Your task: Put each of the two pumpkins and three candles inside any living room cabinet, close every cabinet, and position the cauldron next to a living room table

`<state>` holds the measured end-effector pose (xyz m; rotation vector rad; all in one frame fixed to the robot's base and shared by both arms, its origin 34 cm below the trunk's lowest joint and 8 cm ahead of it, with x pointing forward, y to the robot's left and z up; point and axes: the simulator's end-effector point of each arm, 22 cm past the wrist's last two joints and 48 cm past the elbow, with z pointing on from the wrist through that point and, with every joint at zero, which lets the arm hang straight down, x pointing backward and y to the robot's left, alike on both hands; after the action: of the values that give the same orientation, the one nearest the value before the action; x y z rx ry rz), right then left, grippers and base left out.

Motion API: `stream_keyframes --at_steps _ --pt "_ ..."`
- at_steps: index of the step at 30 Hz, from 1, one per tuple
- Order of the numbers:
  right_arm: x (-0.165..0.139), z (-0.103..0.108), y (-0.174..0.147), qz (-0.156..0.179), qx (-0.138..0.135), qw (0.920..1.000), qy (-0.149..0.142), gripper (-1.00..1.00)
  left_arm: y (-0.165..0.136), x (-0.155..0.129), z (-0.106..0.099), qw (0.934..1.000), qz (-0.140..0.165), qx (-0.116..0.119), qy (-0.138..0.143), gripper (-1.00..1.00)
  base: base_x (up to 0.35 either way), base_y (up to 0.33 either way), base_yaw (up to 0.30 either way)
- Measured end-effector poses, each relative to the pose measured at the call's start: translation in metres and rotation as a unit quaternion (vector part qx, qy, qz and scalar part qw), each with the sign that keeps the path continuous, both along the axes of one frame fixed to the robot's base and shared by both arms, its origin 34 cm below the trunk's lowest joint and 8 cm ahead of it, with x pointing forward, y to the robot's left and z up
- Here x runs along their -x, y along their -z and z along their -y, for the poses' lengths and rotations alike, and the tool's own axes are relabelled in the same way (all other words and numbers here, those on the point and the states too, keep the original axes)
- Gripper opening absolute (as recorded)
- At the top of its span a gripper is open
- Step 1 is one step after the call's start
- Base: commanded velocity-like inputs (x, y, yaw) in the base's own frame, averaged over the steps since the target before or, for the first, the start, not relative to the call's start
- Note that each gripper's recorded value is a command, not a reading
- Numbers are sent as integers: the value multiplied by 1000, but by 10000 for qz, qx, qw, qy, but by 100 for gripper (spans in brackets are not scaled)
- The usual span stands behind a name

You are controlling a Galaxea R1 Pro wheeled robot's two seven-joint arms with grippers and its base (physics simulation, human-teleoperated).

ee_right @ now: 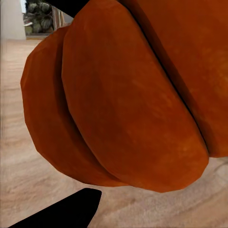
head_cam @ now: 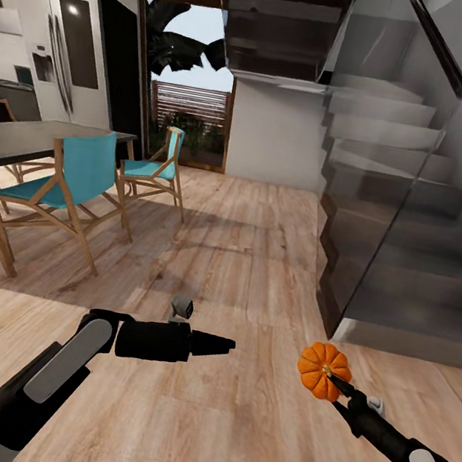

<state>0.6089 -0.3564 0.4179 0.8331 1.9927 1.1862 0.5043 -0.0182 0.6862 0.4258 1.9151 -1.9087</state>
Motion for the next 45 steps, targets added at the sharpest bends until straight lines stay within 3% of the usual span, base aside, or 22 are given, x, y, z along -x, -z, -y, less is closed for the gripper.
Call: stream_keyframes --at_steps 45 --pt "-3 -2 -20 194 -3 9998 -13 -100 -16 7 0 9998 197 1 -3 100 0 0 254"
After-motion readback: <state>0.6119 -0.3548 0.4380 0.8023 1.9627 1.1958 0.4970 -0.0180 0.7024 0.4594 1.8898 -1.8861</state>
